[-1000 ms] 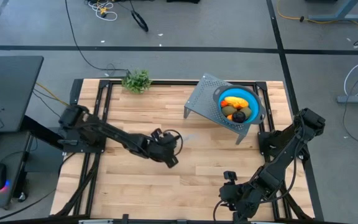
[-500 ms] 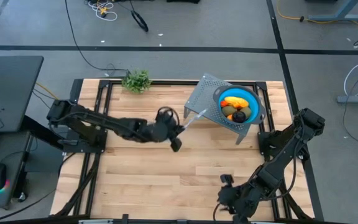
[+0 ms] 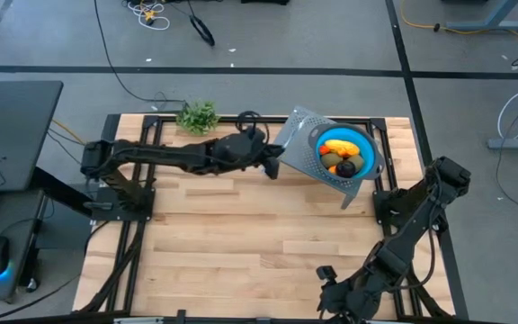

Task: Pick & Place Fruit
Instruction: Put the knife on the shelf

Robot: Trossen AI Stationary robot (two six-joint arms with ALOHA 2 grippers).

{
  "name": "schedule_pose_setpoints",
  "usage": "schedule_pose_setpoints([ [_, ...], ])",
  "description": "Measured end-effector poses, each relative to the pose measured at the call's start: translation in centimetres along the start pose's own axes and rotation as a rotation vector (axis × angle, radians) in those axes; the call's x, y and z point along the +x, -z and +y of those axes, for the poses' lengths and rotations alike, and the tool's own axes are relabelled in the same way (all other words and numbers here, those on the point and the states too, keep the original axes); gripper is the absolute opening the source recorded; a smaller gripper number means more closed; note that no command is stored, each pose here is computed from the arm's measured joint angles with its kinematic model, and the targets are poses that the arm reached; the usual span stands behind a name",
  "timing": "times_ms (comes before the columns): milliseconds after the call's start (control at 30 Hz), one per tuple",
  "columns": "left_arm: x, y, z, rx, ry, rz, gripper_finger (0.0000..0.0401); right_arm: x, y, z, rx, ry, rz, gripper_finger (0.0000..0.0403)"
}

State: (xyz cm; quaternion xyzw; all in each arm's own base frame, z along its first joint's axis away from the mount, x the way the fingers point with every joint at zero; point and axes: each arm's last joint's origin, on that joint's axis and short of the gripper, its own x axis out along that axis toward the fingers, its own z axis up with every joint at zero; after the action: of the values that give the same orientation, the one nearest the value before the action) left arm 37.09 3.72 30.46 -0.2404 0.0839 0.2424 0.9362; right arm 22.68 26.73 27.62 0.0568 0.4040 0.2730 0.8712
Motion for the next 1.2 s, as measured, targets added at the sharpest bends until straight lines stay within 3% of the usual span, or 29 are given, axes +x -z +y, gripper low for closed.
schedule_pose_setpoints([
  [133, 1.8, -1.4, -1.2, 0.004, 0.011, -0.024, 0.0040, 0.0, 0.0, 0.0, 0.016, 0.005, 0.004, 0.0165],
  [267, 3.7, -1.9, -1.2, -0.002, -0.056, -0.024, 0.0040, 0.0, 0.3, 0.3, 0.049, -0.001, 0.012, 0.0165],
  [400, 5.0, -2.1, -0.3, -0.063, -0.139, -0.076, 0.0044, -0.1, 0.8, 1.1, 0.029, -0.014, 0.024, 0.0165],
  [467, 5.5, -1.3, 0.7, -0.061, -0.195, -0.038, 0.0042, -0.2, 1.0, 1.3, 0.009, -0.010, 0.027, 0.0165],
  [733, 8.5, 0.0, 2.3, -0.138, -0.192, 0.022, 0.0043, -0.2, 1.7, 0.9, -0.093, 0.044, 0.096, 0.0165],
  [800, 9.1, -0.8, 1.9, -0.162, -0.177, -0.050, 0.0045, -0.2, 1.9, 0.7, -0.114, 0.060, 0.120, 0.0165],
  [1000, 9.8, -1.3, 2.0, -0.128, -0.206, -0.056, 0.0041, -0.3, 2.1, 0.6, -0.129, 0.076, 0.142, 0.0165],
  [1200, 11.1, 0.6, 2.4, -0.123, -0.226, -0.012, 0.0047, -0.3, 2.1, 0.5, -0.118, 0.095, 0.126, 0.0165],
])
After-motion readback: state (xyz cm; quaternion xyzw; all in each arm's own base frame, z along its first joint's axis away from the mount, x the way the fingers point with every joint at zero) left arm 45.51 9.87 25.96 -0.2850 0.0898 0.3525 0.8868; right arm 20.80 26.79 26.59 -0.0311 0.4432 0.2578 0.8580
